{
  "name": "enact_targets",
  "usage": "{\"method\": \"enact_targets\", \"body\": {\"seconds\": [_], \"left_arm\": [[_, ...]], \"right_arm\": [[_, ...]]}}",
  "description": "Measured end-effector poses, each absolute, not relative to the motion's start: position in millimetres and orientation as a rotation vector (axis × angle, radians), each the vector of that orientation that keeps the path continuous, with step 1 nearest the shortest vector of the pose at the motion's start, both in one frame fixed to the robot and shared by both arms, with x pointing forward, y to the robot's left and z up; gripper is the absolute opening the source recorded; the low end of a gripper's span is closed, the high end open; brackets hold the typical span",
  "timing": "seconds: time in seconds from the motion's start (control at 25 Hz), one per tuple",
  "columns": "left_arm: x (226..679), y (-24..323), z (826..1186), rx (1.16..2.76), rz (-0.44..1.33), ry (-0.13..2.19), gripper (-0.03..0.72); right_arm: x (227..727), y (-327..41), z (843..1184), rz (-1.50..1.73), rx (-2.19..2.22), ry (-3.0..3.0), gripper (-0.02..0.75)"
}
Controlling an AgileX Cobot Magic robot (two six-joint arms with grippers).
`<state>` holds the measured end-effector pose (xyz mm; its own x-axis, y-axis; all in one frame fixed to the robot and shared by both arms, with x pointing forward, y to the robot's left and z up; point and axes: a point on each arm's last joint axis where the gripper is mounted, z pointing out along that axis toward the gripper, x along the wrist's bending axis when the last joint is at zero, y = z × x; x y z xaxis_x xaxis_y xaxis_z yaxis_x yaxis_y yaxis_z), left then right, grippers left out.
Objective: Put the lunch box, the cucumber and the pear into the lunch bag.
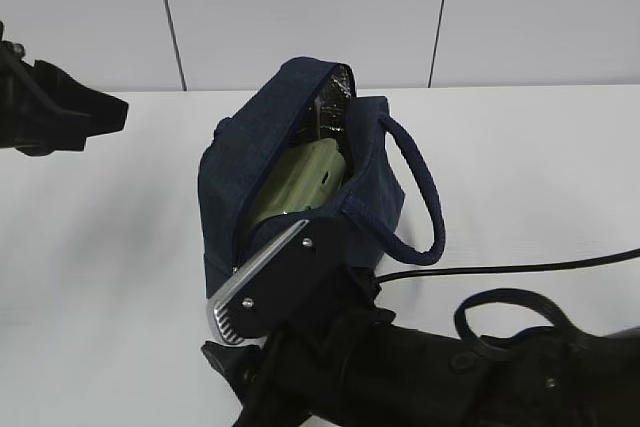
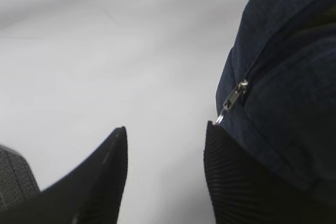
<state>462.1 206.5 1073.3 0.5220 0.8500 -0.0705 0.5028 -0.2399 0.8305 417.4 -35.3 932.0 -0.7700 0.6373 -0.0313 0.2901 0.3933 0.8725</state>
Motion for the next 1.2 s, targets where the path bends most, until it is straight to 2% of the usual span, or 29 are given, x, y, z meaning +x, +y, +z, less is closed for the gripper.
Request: {"method": "enact_targets", "body": {"seconds": [0.28,0.68,0.96,1.2], "left_arm": [[462,206,1073,1.9,0.508,1.111,0.242],[462,206,1073,1.901,0.508,1.11,0.242],[462,206,1073,1.901,0.508,1.11,0.242],[462,206,1073,1.901,0.508,1.11,0.242]], "right_arm": [[427,-27,913,1.282,0.915,2.289,0.375],[431,-29,913,1.284,0.974,2.225,0.372],[432,-28,903,1.251,0.974,2.242,0.319],[436,-23,907,1.275,0.97,2.222,0.306]]}}
